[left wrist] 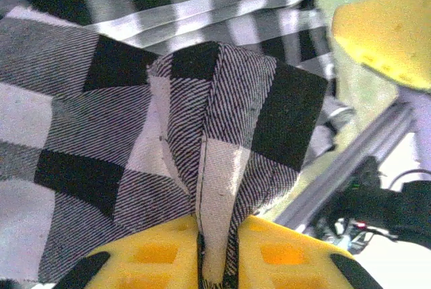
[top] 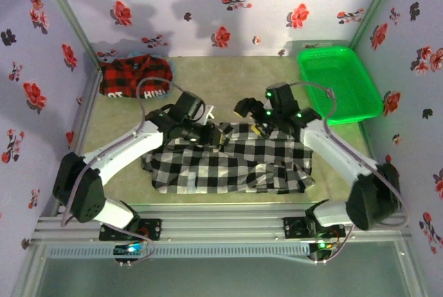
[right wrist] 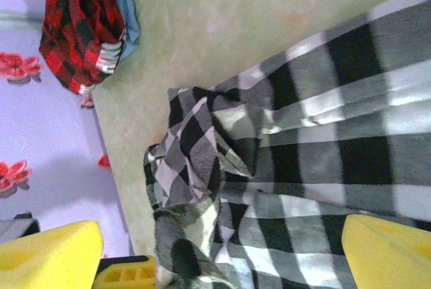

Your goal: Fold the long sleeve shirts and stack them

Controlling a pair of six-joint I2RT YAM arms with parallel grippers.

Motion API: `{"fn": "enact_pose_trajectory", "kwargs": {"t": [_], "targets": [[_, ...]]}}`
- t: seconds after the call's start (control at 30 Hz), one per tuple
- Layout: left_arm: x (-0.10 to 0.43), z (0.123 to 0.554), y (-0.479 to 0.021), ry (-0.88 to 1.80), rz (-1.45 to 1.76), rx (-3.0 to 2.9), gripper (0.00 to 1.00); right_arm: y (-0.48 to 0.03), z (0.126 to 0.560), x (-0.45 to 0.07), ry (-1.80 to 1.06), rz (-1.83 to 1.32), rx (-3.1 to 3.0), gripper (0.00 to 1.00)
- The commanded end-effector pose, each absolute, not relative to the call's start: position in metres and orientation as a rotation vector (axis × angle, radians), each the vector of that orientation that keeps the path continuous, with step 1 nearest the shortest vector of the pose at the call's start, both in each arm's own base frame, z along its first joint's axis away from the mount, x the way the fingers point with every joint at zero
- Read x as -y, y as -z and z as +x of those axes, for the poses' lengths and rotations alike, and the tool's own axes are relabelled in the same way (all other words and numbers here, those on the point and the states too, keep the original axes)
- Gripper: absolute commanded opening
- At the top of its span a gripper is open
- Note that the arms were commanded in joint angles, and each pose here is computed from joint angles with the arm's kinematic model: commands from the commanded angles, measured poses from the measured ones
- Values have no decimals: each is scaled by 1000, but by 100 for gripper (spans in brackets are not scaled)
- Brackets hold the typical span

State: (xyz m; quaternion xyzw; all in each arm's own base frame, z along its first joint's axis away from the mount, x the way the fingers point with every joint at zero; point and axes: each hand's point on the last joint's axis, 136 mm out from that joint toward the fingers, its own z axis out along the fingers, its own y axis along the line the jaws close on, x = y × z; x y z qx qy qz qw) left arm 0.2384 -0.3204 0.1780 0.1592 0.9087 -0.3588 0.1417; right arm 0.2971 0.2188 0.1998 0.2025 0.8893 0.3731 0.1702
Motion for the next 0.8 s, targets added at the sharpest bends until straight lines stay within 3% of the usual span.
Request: {"fn": "enact_pose_trajectory", "kwargs": {"t": [0.0, 0.23, 0.4, 0.77], "targets": [[362, 230, -205, 1298, 404, -2527, 19, -178, 274, -163, -796, 749, -2522, 94], [404, 194, -199, 1466, 428, -2522, 19, -178, 234, -111, -685, 826, -2493, 94], [407, 170, -180, 1440, 470, -2574, 20, -175, 216, -115, -775, 821, -2496, 95], [372, 209, -167, 1168, 529, -2617, 21, -165, 194, -120, -856, 777, -2508, 95]]}}
